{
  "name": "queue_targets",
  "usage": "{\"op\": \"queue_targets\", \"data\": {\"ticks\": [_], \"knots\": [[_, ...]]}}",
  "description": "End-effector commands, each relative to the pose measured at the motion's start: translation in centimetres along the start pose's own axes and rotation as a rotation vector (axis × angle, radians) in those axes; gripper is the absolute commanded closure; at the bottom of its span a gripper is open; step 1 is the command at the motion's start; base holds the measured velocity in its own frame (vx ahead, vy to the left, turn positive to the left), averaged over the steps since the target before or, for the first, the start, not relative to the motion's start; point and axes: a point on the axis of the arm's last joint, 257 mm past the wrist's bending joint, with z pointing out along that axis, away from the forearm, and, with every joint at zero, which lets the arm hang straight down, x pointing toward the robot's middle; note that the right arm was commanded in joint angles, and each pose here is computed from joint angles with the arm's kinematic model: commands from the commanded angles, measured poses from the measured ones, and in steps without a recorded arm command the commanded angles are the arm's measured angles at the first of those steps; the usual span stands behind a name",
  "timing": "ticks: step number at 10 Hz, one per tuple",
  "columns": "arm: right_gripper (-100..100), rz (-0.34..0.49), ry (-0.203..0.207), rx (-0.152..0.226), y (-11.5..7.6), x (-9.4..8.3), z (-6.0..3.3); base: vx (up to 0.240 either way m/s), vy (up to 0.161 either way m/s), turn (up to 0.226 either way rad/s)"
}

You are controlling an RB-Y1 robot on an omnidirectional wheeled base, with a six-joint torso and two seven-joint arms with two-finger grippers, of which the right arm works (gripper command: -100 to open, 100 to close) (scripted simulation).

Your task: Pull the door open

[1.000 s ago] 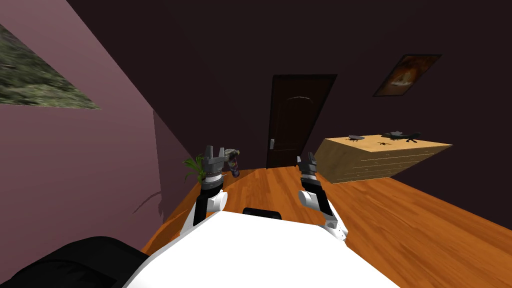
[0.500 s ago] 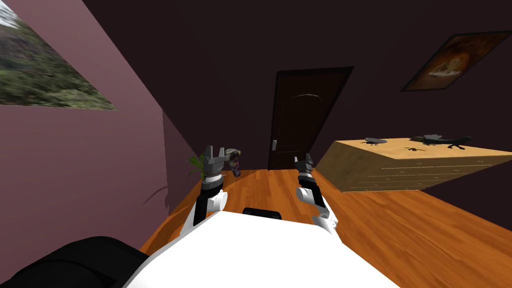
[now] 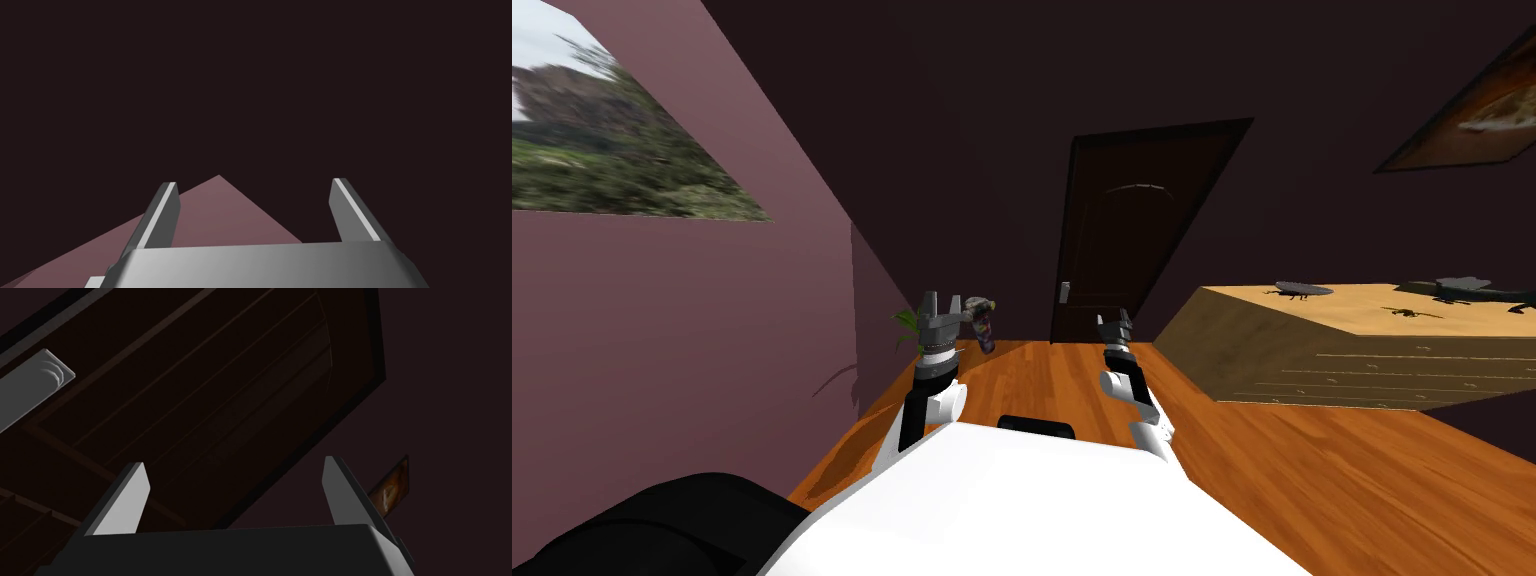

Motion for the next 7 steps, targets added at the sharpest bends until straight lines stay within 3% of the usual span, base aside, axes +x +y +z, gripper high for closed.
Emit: {"op": "queue_targets", "data": {"ticks": [1,7], "knots": [[-100,0.057,-0.017,0.010,-0.9,-0.7,0.52,0.067,-0.083,0.152],[-100,0.259,-0.092,0.047,-4.9,-3.2,1.92,0.074,-0.099,0.144]]}}
